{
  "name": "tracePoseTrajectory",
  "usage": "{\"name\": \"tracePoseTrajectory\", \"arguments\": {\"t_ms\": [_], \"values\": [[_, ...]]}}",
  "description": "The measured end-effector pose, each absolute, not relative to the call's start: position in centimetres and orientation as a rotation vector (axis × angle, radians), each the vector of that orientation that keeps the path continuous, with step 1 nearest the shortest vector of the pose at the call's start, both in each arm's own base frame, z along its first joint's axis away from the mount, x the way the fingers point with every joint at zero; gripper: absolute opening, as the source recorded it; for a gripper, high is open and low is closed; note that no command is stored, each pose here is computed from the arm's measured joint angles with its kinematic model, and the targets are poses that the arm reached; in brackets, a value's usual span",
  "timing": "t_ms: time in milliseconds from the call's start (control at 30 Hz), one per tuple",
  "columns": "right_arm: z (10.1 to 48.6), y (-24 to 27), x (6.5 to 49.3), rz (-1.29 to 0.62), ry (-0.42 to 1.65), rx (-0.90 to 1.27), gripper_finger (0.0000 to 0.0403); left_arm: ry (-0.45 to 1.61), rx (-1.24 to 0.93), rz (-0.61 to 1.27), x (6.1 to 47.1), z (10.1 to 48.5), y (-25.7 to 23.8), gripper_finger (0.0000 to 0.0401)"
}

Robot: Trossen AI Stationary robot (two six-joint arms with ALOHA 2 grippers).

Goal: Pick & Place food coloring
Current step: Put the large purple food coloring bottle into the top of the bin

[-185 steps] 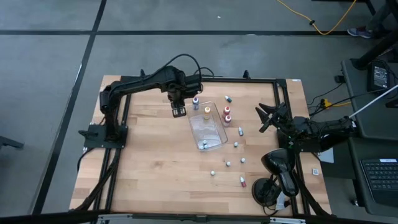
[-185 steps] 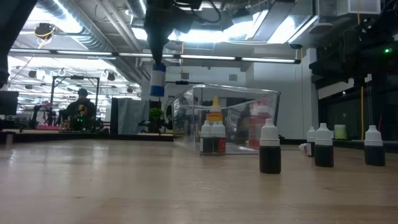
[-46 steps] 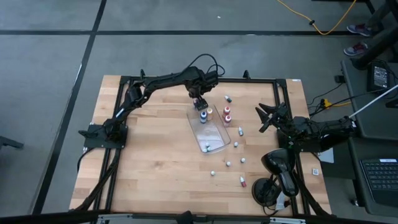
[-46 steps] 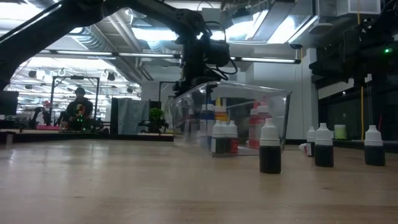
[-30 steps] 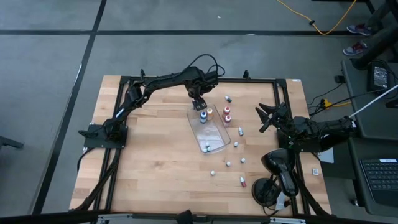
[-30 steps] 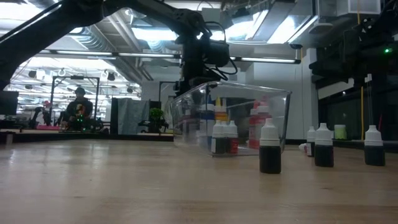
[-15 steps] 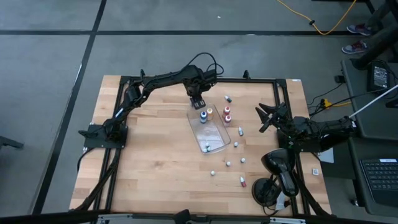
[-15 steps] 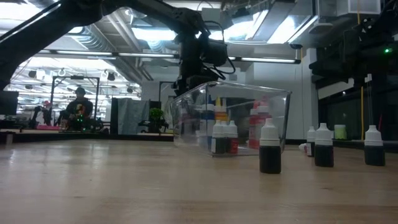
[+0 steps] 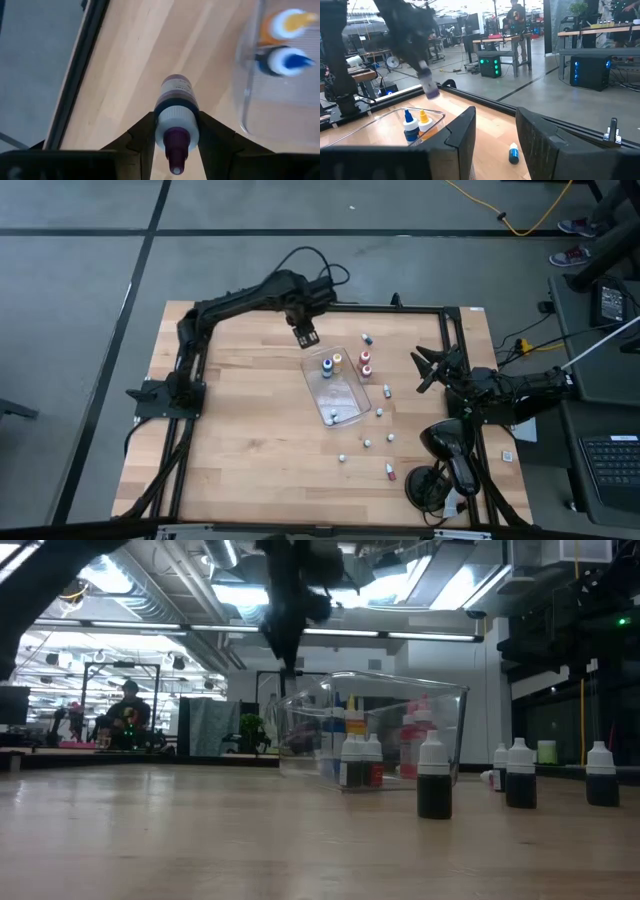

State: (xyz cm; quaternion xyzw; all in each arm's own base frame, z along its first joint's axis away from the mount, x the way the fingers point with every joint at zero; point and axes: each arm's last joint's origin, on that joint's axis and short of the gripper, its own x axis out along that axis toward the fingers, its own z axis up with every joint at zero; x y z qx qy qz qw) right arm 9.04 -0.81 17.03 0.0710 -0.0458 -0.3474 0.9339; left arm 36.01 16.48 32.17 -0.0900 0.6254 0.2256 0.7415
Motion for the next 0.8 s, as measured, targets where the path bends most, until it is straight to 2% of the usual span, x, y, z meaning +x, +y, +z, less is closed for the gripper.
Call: {"name": "tracePoseTrajectory", "arguments": {"t_ms": [367,567,800], "values": [[17.0,-0.8,9.0,-0.711,-0.094,0.145,0.0142,1.242,-0.167,0.443,33.0,38.3,10.3,0.0116],[17.0,-0.8,9.0,-0.711,-0.094,0.145,0.0142,1.247,-0.114,0.346,34.6,37.6,7.5,0.0118],[17.0,-0.8,9.0,-0.711,-0.094,0.145,0.0142,1.312,-0.1,0.323,36.8,35.0,7.0,0.0115]]}}
